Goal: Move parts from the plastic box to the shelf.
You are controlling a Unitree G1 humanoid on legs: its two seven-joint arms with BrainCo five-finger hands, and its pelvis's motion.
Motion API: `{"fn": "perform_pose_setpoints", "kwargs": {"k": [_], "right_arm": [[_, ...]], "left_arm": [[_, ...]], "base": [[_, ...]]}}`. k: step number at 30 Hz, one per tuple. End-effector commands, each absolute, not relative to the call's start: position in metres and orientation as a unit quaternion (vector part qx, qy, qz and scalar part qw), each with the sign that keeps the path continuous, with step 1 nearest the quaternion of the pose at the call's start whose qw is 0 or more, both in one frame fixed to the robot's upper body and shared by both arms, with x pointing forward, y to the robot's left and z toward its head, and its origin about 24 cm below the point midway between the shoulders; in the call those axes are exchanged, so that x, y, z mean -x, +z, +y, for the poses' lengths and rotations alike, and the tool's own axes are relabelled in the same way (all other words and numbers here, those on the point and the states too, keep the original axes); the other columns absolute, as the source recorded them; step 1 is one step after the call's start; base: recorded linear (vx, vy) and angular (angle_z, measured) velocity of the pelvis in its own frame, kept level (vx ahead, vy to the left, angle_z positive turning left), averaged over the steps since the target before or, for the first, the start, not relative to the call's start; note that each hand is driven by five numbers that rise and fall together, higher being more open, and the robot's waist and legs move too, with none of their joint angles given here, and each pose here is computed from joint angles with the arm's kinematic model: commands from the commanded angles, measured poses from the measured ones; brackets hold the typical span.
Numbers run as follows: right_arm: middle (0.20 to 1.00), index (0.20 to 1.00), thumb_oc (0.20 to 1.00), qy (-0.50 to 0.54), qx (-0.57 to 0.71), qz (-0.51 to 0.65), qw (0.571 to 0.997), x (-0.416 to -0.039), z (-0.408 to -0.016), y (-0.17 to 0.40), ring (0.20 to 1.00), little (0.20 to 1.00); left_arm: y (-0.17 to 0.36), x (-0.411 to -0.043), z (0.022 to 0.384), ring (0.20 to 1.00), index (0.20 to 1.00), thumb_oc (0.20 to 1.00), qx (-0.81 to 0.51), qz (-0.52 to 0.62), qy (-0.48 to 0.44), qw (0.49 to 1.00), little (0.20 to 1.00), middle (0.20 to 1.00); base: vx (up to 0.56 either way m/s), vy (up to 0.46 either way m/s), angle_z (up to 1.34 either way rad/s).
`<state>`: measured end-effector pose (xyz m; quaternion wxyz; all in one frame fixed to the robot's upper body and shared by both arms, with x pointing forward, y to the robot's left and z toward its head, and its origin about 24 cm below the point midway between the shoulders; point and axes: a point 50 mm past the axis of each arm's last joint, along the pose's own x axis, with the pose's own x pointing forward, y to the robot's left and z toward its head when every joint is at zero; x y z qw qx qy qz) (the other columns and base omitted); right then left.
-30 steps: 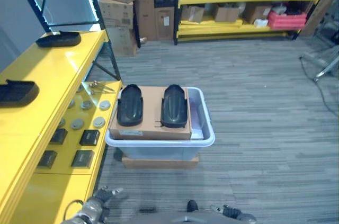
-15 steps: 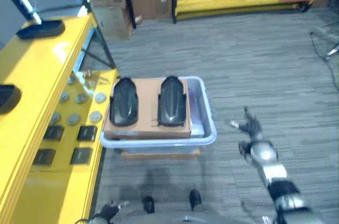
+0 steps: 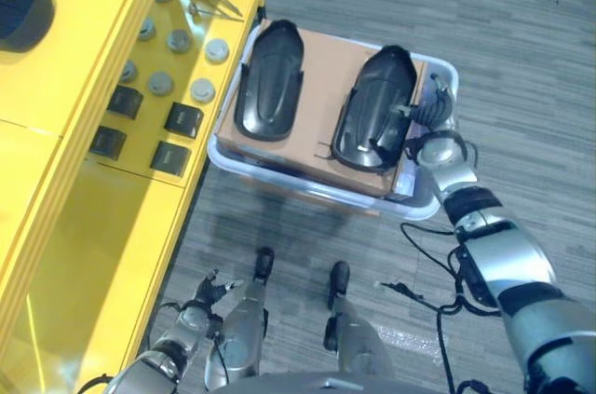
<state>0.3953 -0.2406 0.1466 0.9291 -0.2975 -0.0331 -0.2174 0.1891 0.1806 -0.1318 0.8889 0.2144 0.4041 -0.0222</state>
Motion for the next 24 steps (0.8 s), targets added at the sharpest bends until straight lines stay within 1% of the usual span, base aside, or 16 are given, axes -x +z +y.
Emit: {"fn": "perform_pose_setpoints", "kwargs": {"k": [1, 3, 5, 10, 11, 12, 13, 17, 18, 24], "right_arm": [[1.0, 1.0, 1.0, -0.24, 0.317, -0.063, 0.915, -0.393, -0.244, 0.156, 1.0, 1.0], [1.0, 1.0, 1.0, -0.243, 0.327, -0.056, 0.912, -0.391, -0.246, 0.149, 1.0, 1.0], [1.0, 1.0, 1.0, -0.242, 0.316, -0.037, 0.917, -0.39, -0.247, 0.14, 1.0, 1.0], [1.0, 1.0, 1.0, -0.217, 0.347, 0.041, 0.911, -0.389, -0.249, 0.113, 1.0, 1.0], [0.953, 0.953, 0.953, -0.208, 0.343, 0.079, 0.913, -0.387, -0.249, 0.099, 0.953, 0.953], [0.413, 0.413, 0.413, -0.202, 0.348, 0.099, 0.91, -0.384, -0.251, 0.091, 0.413, 0.413], [0.2, 0.2, 0.2, -0.196, 0.354, 0.111, 0.908, -0.384, -0.251, 0.088, 0.2, 0.2], [0.2, 0.2, 0.2, -0.186, 0.338, 0.148, 0.91, -0.379, -0.249, 0.072, 0.2, 0.2], [0.2, 0.2, 0.2, -0.183, 0.309, 0.166, 0.918, -0.375, -0.249, 0.064, 0.2, 0.2], [0.2, 0.2, 0.2, -0.176, 0.275, 0.175, 0.929, -0.366, -0.248, 0.047, 0.2, 0.2]], "left_arm": [[-0.143, -0.173, 0.171, 1.0, 1.0, 1.0, -0.231, 0.439, -0.036, 0.867, 1.0, 1.0], [-0.143, -0.173, 0.172, 1.0, 1.0, 1.0, -0.232, 0.437, -0.029, 0.869, 1.0, 1.0], [-0.142, -0.173, 0.174, 1.0, 1.0, 1.0, -0.231, 0.435, -0.023, 0.87, 1.0, 1.0], [-0.136, -0.185, 0.175, 1.0, 1.0, 1.0, -0.232, 0.414, -0.017, 0.88, 1.0, 1.0], [-0.133, -0.191, 0.17, 1.0, 1.0, 1.0, -0.229, 0.404, -0.021, 0.885, 1.0, 1.0], [-0.132, -0.194, 0.168, 1.0, 1.0, 1.0, -0.227, 0.398, -0.024, 0.889, 1.0, 1.0], [-0.13, -0.198, 0.165, 1.0, 1.0, 1.0, -0.226, 0.39, -0.028, 0.893, 1.0, 1.0], [-0.127, -0.203, 0.158, 1.0, 1.0, 1.0, -0.221, 0.38, -0.038, 0.897, 1.0, 1.0], [-0.128, -0.201, 0.157, 1.0, 1.0, 1.0, -0.221, 0.382, -0.043, 0.896, 1.0, 1.0], [-0.135, -0.189, 0.163, 1.0, 1.0, 1.0, -0.231, 0.405, -0.048, 0.883, 1.0, 1.0]], "base": [[0.02, 0.008, 0.14], [0.0, 0.006, 0.11], [-0.02, 0.027, 0.04], [-0.03, 0.012, 0.01], [0.0, 0.0, 0.0], [-0.01, 0.0, 0.03], [0.0, 0.003, 0.05], [0.0, 0.0, 0.01], [0.01, -0.009, 0.04], [0.0, -0.006, 0.05]]}}
